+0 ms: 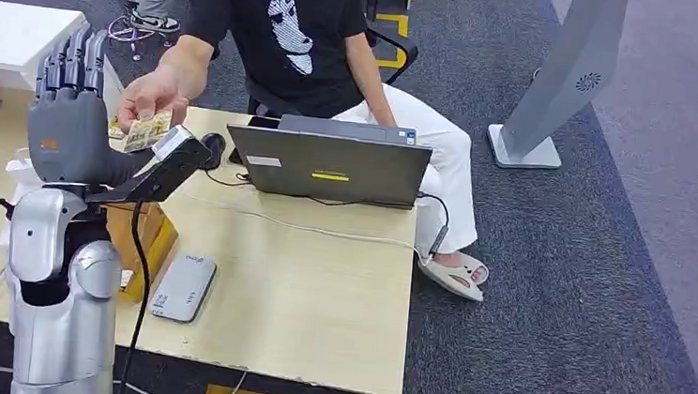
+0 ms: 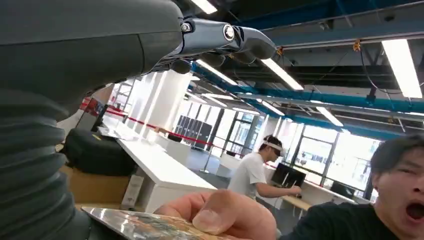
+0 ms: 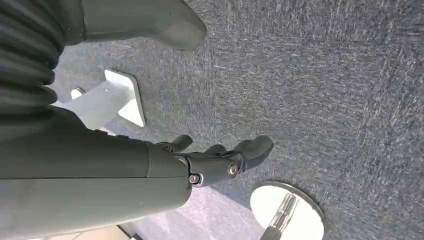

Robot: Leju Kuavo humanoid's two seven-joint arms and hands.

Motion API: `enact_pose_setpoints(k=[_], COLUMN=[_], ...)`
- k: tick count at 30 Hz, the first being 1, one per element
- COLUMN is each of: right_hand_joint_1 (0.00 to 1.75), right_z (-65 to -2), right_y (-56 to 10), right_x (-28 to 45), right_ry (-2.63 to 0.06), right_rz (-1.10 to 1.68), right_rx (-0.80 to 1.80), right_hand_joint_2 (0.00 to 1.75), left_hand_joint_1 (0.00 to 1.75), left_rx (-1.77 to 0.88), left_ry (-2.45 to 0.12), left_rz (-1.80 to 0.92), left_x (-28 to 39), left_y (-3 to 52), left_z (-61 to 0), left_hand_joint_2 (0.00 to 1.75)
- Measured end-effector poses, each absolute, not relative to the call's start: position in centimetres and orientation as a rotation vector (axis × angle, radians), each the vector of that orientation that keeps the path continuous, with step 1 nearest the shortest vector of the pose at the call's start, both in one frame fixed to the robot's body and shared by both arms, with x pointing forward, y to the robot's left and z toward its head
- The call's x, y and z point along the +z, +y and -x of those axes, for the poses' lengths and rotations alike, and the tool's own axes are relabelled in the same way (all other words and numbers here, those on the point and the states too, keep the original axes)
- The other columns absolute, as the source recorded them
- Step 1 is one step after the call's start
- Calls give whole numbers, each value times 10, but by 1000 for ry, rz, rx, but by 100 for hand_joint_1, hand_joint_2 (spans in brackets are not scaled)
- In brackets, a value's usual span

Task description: Pass the card to the sensor for recognition and then transmit it.

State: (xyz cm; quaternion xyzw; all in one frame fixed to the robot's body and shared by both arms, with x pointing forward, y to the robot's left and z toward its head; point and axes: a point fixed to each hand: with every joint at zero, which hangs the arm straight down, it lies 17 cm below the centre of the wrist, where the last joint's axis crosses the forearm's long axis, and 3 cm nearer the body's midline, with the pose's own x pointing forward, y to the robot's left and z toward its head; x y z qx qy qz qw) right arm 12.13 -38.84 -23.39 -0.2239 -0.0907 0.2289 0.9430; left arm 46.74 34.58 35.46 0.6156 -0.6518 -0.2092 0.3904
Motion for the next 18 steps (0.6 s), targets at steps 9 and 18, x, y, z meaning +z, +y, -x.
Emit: enact_pose_setpoints(k=[9,18], right_hand_joint_1=[0,0], right_z=[-123,-117], right_y=[-386,-382], right_x=[-234,-236], right_ry=[-186,-180], right_rz=[448,428], right_rx=[475,486], right_hand_joint_2=[175,175], left_hand_joint_1=[0,175], left_rx=[-558,-624], left_ry=[-1663,-1648], left_rz=[-1544,-1505], left_x=[350,330], left_y=[336,326], left_z=[-472,-477], left_hand_joint_2=[175,175])
